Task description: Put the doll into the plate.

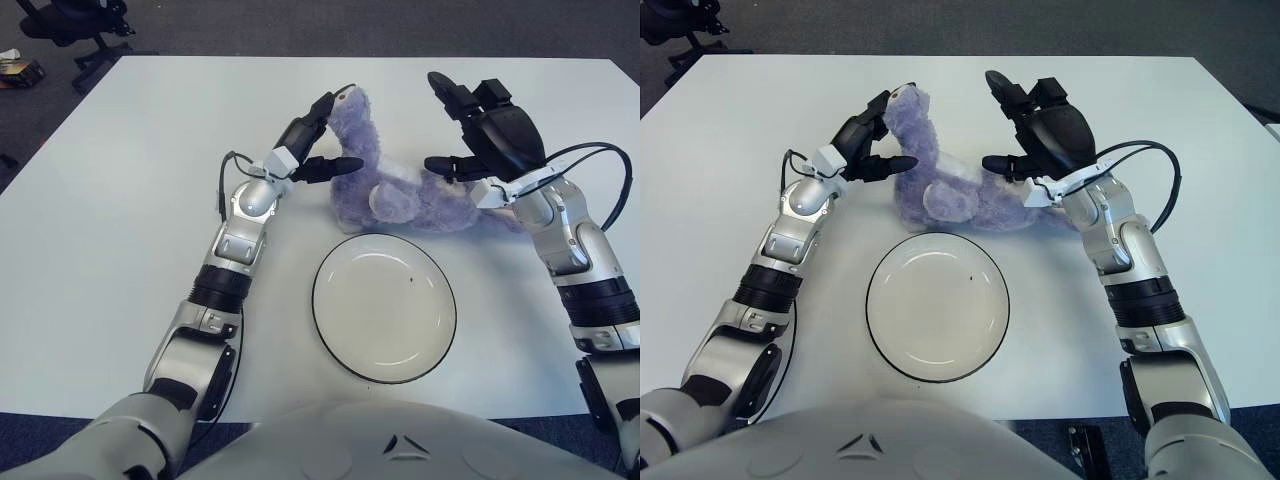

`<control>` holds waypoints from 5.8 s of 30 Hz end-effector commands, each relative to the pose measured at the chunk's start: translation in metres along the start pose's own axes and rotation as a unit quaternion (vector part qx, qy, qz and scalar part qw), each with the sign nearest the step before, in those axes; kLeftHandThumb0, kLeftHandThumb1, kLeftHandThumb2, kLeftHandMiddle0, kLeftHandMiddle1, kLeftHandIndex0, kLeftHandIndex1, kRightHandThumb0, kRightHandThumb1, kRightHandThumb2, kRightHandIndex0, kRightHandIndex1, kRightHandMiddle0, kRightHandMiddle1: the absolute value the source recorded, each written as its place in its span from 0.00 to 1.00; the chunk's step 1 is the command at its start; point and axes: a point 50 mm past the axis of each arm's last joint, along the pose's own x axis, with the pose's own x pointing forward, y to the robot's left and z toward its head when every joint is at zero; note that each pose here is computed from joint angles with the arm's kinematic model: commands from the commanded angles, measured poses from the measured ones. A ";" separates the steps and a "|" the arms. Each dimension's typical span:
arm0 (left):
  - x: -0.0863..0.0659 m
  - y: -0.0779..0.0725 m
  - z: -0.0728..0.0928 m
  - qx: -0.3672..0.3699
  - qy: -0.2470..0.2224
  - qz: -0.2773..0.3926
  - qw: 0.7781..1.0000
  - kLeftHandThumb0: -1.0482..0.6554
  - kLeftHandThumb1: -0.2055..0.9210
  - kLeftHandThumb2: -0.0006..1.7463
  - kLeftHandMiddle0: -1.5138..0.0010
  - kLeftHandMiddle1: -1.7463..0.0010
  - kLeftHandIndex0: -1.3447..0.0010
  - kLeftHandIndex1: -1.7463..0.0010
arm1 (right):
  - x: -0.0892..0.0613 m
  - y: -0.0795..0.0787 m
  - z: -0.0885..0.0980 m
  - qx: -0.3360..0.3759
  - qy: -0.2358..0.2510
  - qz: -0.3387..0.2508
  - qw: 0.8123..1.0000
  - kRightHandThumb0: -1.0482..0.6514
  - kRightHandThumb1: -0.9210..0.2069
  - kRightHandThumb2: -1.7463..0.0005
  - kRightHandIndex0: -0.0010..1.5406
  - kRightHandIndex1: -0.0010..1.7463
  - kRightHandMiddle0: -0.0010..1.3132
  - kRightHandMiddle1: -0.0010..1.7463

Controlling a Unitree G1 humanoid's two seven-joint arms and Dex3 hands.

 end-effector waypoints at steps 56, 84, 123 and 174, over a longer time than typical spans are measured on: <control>0.011 -0.020 -0.006 -0.078 -0.060 0.026 0.995 0.36 0.97 0.00 0.62 0.01 0.65 0.01 | -0.005 -0.005 -0.005 0.021 0.006 -0.037 0.999 0.13 0.00 0.63 0.03 0.00 0.10 0.03; 0.007 -0.022 -0.014 0.018 -0.094 0.128 0.987 0.62 0.97 0.02 0.49 0.00 0.53 0.00 | -0.010 -0.004 -0.015 0.017 0.032 -0.069 0.997 0.16 0.00 0.63 0.05 0.01 0.14 0.03; -0.005 -0.013 -0.011 0.204 -0.134 0.148 0.958 0.63 0.50 0.60 0.42 0.00 0.48 0.00 | -0.017 0.008 -0.024 0.036 0.062 -0.059 0.996 0.16 0.00 0.61 0.07 0.00 0.19 0.04; -0.020 0.034 -0.023 0.370 -0.137 0.158 0.905 0.67 0.57 0.51 0.40 0.00 0.50 0.00 | -0.028 -0.043 -0.029 0.270 0.019 0.050 0.961 0.11 0.00 0.60 0.16 0.01 0.22 0.03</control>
